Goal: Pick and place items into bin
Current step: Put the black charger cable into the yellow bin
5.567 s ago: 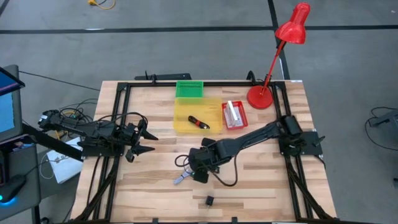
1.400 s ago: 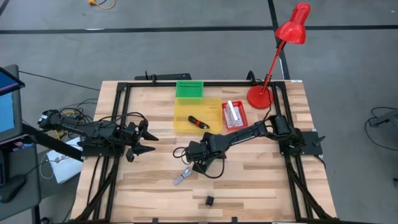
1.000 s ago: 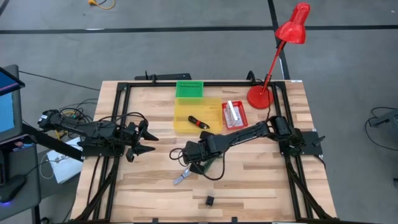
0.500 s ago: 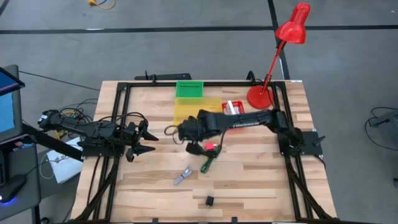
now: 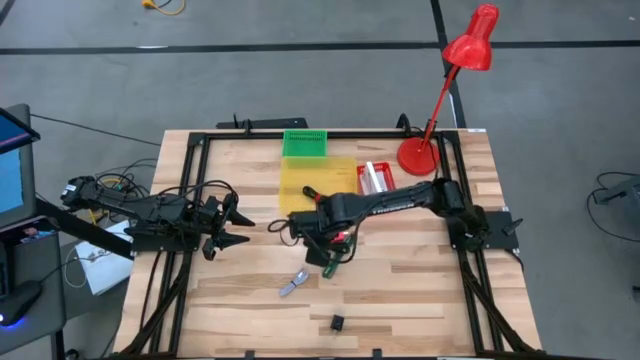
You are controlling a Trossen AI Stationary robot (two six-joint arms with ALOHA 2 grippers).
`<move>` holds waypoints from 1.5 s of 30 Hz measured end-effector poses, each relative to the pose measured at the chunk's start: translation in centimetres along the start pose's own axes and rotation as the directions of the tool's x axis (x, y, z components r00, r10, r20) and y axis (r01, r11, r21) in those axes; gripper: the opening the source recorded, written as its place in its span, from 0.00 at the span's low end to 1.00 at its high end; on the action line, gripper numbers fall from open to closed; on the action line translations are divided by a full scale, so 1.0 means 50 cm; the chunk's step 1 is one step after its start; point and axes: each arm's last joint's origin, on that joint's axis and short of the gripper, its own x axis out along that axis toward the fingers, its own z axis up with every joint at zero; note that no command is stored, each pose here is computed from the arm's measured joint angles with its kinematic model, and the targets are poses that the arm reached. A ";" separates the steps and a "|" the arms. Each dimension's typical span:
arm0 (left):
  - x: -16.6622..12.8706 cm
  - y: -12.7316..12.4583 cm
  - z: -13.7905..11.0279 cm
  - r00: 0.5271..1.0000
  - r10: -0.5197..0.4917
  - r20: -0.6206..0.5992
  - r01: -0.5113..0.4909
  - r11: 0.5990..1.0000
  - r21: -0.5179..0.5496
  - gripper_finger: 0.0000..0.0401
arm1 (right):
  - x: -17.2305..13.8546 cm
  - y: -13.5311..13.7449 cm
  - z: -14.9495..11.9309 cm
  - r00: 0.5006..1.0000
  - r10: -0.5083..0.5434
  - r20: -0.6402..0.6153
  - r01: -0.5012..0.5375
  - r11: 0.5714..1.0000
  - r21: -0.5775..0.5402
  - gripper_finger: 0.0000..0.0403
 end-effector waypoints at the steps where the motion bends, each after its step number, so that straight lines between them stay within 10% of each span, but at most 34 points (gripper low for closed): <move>1: 0.000 0.000 0.000 1.000 0.000 0.000 0.000 1.000 0.000 0.54 | 0.009 0.003 -0.001 1.000 0.004 0.010 -0.004 1.000 -0.002 0.31; 12: 0.000 0.000 0.000 1.000 0.000 0.000 0.000 1.000 0.000 0.54 | 0.084 0.008 -0.028 1.000 0.022 -0.010 -0.022 0.999 0.028 0.63; 34: 0.000 0.000 0.000 1.000 0.000 0.000 0.000 1.000 -0.002 0.54 | 0.193 -0.022 -0.079 0.999 0.040 -0.016 -0.039 0.996 0.079 0.63; 38: 0.000 0.000 0.000 1.000 0.000 0.000 0.000 1.000 -0.011 0.54 | 0.195 -0.023 -0.082 0.999 0.032 -0.016 -0.030 0.993 0.111 0.54; 45: 0.000 0.000 0.000 1.000 0.000 0.000 0.000 1.000 -0.011 0.54 | 0.193 -0.013 -0.084 0.999 0.039 -0.018 -0.035 0.986 0.165 0.10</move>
